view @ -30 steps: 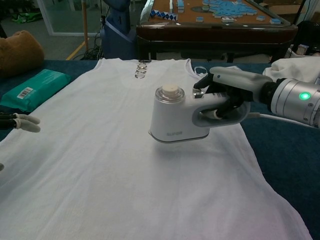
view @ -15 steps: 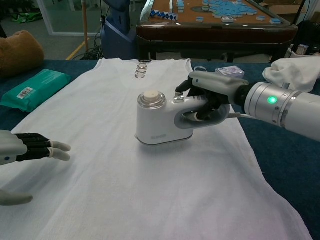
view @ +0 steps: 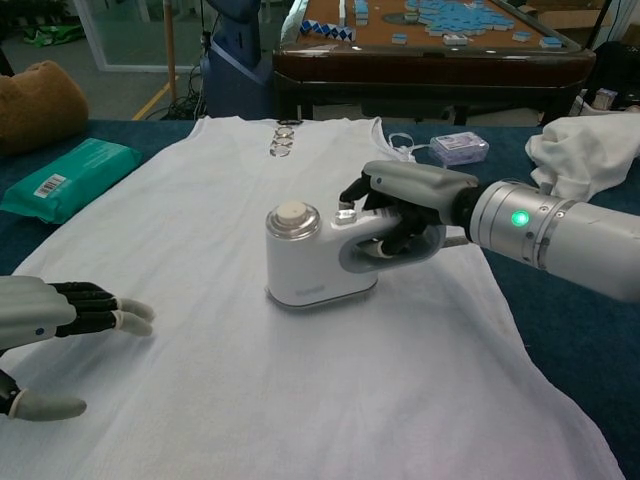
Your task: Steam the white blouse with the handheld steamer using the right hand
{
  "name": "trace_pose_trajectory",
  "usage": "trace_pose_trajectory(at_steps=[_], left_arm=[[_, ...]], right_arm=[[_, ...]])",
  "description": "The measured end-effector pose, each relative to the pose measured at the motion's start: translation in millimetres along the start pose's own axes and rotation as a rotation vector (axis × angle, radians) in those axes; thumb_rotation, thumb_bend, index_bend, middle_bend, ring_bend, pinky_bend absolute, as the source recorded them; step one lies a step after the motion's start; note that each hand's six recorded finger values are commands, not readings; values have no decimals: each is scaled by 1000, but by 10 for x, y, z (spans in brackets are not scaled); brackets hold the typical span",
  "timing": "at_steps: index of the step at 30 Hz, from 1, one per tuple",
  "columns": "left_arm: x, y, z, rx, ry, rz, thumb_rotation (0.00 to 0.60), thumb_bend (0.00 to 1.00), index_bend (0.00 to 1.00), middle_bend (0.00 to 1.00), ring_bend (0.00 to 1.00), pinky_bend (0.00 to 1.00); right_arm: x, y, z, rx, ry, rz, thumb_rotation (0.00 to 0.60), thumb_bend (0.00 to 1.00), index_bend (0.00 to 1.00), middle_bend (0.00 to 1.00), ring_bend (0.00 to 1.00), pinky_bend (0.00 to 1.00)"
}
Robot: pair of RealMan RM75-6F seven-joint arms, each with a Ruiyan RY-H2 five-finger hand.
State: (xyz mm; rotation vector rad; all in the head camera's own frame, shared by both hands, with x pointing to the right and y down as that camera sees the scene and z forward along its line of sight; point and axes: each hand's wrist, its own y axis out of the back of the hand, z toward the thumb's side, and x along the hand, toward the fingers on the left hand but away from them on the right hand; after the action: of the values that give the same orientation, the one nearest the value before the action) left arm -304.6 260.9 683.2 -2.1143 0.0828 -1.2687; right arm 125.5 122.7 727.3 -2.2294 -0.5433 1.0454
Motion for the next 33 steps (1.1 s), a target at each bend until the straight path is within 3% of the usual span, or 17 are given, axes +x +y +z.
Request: trace_pose_trajectory(at_steps=[12,33], left_arm=[[2,-47,32,1,-10,-10,129,169,19,0,0,0],[-41,-40,89,7,-22,-5,130,169,20,0,0,0]], right_arm=[[-32,-126,-35,40,20,-17,600,684,912,915,866,805],[-78,-454,426,21,179,23,600,684,912,915,867,805]])
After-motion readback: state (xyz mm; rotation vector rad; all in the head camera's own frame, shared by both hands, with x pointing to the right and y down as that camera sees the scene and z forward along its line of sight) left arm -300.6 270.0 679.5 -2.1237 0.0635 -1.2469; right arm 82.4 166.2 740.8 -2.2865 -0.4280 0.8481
